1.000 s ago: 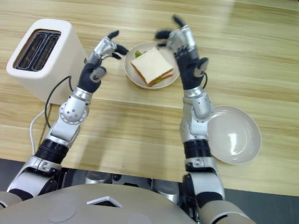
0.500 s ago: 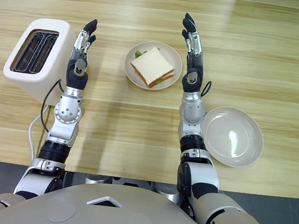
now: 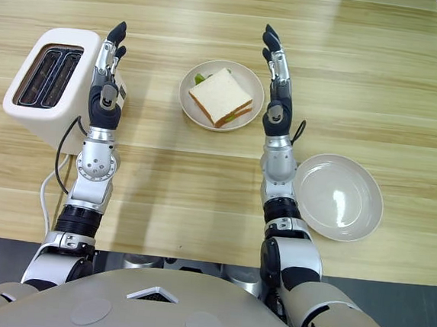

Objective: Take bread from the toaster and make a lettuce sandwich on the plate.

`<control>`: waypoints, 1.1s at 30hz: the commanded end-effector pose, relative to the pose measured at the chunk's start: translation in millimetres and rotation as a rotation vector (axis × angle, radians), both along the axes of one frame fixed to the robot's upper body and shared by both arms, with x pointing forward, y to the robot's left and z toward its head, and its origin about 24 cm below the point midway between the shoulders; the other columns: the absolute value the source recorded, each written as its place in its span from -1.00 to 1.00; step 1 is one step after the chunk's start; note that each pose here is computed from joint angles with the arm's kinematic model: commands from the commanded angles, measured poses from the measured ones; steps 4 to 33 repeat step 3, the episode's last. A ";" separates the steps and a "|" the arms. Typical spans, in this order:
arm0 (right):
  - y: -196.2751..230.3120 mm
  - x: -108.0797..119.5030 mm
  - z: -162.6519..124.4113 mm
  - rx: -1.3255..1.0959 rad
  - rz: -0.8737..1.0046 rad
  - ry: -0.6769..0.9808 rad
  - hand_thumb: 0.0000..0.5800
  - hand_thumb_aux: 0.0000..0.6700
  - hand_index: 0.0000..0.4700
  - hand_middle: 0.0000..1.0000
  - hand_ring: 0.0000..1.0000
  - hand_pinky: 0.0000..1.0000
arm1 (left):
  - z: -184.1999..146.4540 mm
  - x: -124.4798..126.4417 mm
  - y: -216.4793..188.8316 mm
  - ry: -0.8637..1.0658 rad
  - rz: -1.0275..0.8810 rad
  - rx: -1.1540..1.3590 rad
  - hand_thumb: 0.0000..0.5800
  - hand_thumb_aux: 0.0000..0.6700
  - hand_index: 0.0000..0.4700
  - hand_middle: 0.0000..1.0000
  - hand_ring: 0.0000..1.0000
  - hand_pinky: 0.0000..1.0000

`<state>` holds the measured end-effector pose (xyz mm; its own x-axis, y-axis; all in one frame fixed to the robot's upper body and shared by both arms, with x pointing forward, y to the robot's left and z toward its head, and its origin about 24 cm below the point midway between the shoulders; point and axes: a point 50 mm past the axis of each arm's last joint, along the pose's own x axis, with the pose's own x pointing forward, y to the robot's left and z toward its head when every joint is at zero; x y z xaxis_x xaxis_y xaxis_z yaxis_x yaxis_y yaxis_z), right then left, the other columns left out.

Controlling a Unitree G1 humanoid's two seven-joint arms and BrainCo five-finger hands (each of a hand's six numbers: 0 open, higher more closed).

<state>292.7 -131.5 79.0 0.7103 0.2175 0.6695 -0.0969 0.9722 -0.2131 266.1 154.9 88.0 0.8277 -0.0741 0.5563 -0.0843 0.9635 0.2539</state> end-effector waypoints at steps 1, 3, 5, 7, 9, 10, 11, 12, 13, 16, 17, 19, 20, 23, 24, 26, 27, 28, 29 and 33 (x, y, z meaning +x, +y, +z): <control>-0.9 -0.7 -3.1 -0.006 -0.013 0.010 -1.00 -1.00 -1.00 -1.00 -1.00 -1.00 | 0.1 -0.3 1.6 -0.002 0.010 -0.008 -1.00 -1.00 -1.00 -1.00 -1.00 -1.00; -1.1 -0.6 -3.1 -0.006 -0.017 0.009 -1.00 -1.00 -1.00 -1.00 -1.00 -1.00 | -0.1 -0.1 1.6 -0.001 0.011 -0.009 -1.00 -1.00 -1.00 -1.00 -1.00 -1.00; -1.1 -0.6 -3.1 -0.006 -0.017 0.009 -1.00 -1.00 -1.00 -1.00 -1.00 -1.00 | -0.1 -0.1 1.6 -0.001 0.011 -0.009 -1.00 -1.00 -1.00 -1.00 -1.00 -1.00; -1.1 -0.6 -3.1 -0.006 -0.017 0.009 -1.00 -1.00 -1.00 -1.00 -1.00 -1.00 | -0.1 -0.1 1.6 -0.001 0.011 -0.009 -1.00 -1.00 -1.00 -1.00 -1.00 -1.00; -1.1 -0.6 -3.1 -0.006 -0.017 0.009 -1.00 -1.00 -1.00 -1.00 -1.00 -1.00 | -0.1 -0.1 1.6 -0.001 0.011 -0.009 -1.00 -1.00 -1.00 -1.00 -1.00 -1.00; -1.1 -0.6 -3.1 -0.006 -0.017 0.009 -1.00 -1.00 -1.00 -1.00 -1.00 -1.00 | -0.1 -0.1 1.6 -0.001 0.011 -0.009 -1.00 -1.00 -1.00 -1.00 -1.00 -1.00; -1.1 -0.6 -3.1 -0.006 -0.017 0.009 -1.00 -1.00 -1.00 -1.00 -1.00 -1.00 | -0.1 -0.1 1.6 -0.001 0.011 -0.009 -1.00 -1.00 -1.00 -1.00 -1.00 -1.00; -1.1 -0.6 -3.1 -0.006 -0.017 0.009 -1.00 -1.00 -1.00 -1.00 -1.00 -1.00 | -0.1 -0.1 1.6 -0.001 0.011 -0.009 -1.00 -1.00 -1.00 -1.00 -1.00 -1.00; -1.1 -0.6 -3.1 -0.006 -0.017 0.009 -1.00 -1.00 -1.00 -1.00 -1.00 -1.00 | -0.1 -0.1 1.6 -0.001 0.011 -0.009 -1.00 -1.00 -1.00 -1.00 -1.00 -1.00; -1.1 -0.6 -3.1 -0.006 -0.017 0.009 -1.00 -1.00 -1.00 -1.00 -1.00 -1.00 | -0.1 -0.1 1.6 -0.001 0.011 -0.009 -1.00 -1.00 -1.00 -1.00 -1.00 -1.00; -1.1 -0.6 -3.1 -0.006 -0.017 0.009 -1.00 -1.00 -1.00 -1.00 -1.00 -1.00 | -0.1 -0.1 1.6 -0.001 0.011 -0.009 -1.00 -1.00 -1.00 -1.00 -1.00 -1.00; -1.1 -0.6 -3.1 -0.006 -0.017 0.009 -1.00 -1.00 -1.00 -1.00 -1.00 -1.00 | -0.1 -0.1 1.6 -0.001 0.011 -0.009 -1.00 -1.00 -1.00 -1.00 -1.00 -1.00; -1.1 -0.6 -3.1 -0.006 -0.017 0.009 -1.00 -1.00 -1.00 -1.00 -1.00 -1.00 | -0.1 -0.1 1.6 -0.001 0.011 -0.009 -1.00 -1.00 -1.00 -1.00 -1.00 -1.00; -1.1 -0.6 -3.1 -0.006 -0.017 0.009 -1.00 -1.00 -1.00 -1.00 -1.00 -1.00 | -0.1 -0.1 1.6 -0.001 0.011 -0.009 -1.00 -1.00 -1.00 -1.00 -1.00 -1.00; -1.1 -0.6 -3.1 -0.006 -0.017 0.009 -1.00 -1.00 -1.00 -1.00 -1.00 -1.00 | -0.1 -0.1 1.6 -0.001 0.011 -0.009 -1.00 -1.00 -1.00 -1.00 -1.00 -1.00; -1.1 -0.6 -3.1 -0.006 -0.017 0.009 -1.00 -1.00 -1.00 -1.00 -1.00 -1.00 | -0.1 -0.1 1.6 -0.001 0.011 -0.009 -1.00 -1.00 -1.00 -1.00 -1.00 -1.00; -1.1 -0.6 -3.1 -0.006 -0.017 0.009 -1.00 -1.00 -1.00 -1.00 -1.00 -1.00 | -0.1 -0.1 1.6 -0.001 0.011 -0.009 -1.00 -1.00 -1.00 -1.00 -1.00 -1.00; -1.1 -0.6 -3.1 -0.006 -0.017 0.009 -1.00 -1.00 -1.00 -1.00 -1.00 -1.00 | -0.1 -0.1 1.6 -0.001 0.011 -0.009 -1.00 -1.00 -1.00 -1.00 -1.00 -1.00; -1.1 -0.6 -3.1 -0.006 -0.017 0.009 -1.00 -1.00 -1.00 -1.00 -1.00 -1.00 | -0.1 -0.1 1.6 -0.001 0.011 -0.009 -1.00 -1.00 -1.00 -1.00 -1.00 -1.00; -1.1 -0.6 -3.1 -0.006 -0.017 0.009 -1.00 -1.00 -1.00 -1.00 -1.00 -1.00 | -0.1 -0.1 1.6 -0.001 0.011 -0.009 -1.00 -1.00 -1.00 -1.00 -1.00 -1.00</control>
